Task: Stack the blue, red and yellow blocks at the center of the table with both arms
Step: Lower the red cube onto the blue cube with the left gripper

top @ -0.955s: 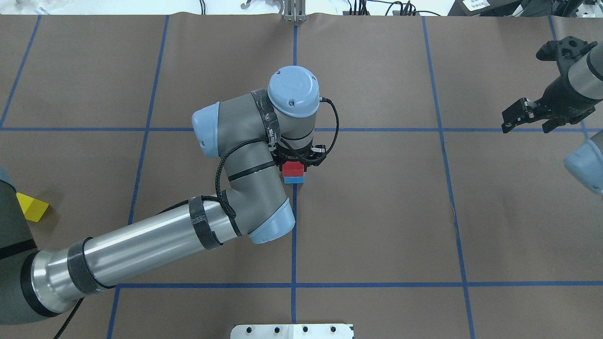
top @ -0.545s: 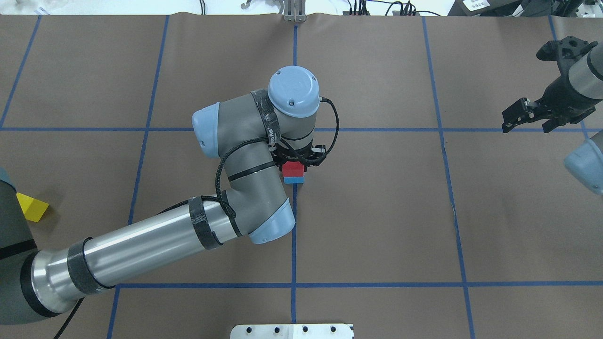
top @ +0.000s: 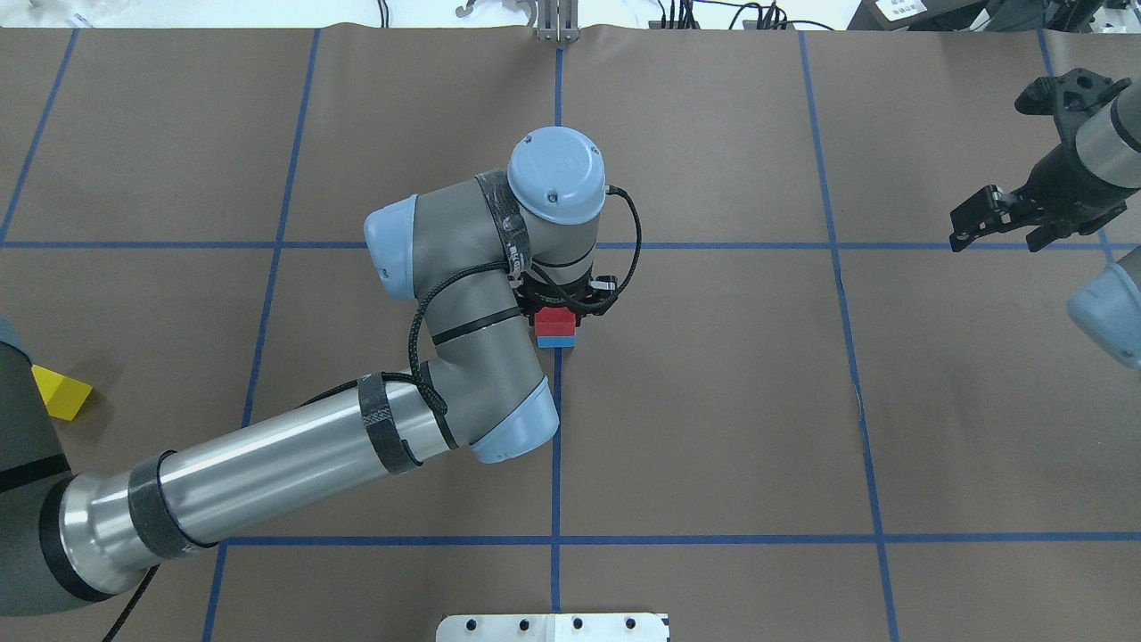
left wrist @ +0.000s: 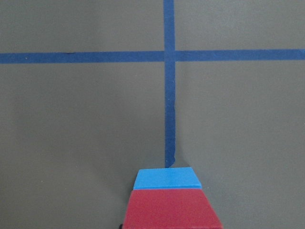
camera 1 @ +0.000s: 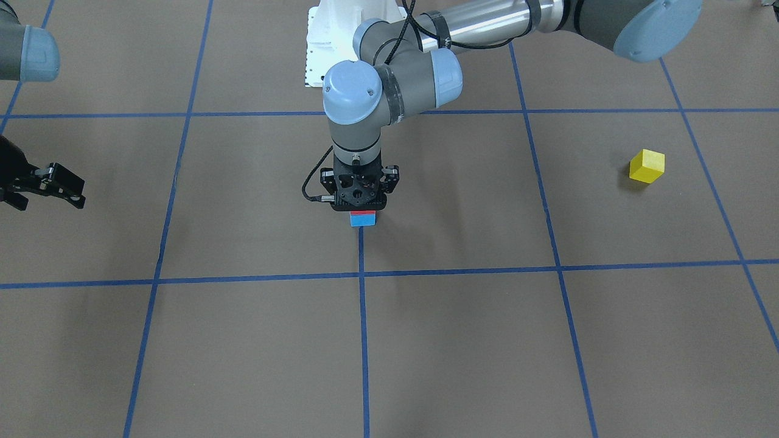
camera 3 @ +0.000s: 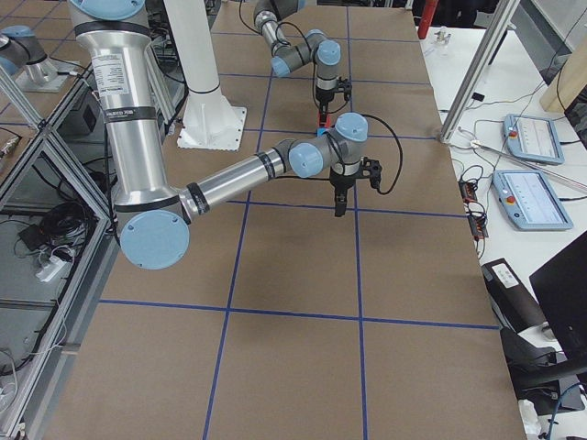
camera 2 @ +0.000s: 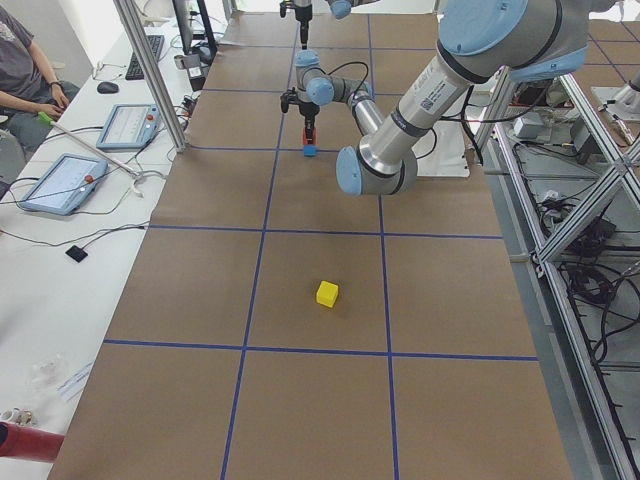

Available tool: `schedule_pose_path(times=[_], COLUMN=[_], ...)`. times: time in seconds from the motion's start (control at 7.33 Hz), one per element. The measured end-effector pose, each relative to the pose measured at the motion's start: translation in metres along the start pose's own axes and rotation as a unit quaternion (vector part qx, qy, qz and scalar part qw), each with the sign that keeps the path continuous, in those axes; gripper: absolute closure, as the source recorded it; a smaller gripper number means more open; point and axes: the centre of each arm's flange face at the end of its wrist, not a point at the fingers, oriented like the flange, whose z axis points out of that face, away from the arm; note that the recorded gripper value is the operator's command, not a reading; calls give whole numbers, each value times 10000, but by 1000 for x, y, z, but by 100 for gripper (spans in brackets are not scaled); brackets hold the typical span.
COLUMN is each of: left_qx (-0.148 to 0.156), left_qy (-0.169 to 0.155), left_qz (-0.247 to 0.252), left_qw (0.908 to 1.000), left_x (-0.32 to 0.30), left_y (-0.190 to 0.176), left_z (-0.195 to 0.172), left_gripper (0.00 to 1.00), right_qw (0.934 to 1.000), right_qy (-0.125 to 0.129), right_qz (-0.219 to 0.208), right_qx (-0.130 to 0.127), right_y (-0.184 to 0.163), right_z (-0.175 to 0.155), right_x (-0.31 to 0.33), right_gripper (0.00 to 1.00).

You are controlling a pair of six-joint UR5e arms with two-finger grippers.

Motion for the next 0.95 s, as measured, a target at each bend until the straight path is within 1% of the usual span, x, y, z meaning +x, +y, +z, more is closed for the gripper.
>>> schedule_pose_path(times=[0.95], left_qx=[3], left_qy=[16], left_qz=[-63], left_qw=[10000], left_x=[1], left_y=[0], left_z=[-1], left_gripper=[100], right_qw=[10000], right_qy=[0], right_qz=[-3], right_qx=[-2], right_y=[0], right_z=[0], right_x=[0], right_gripper=[0])
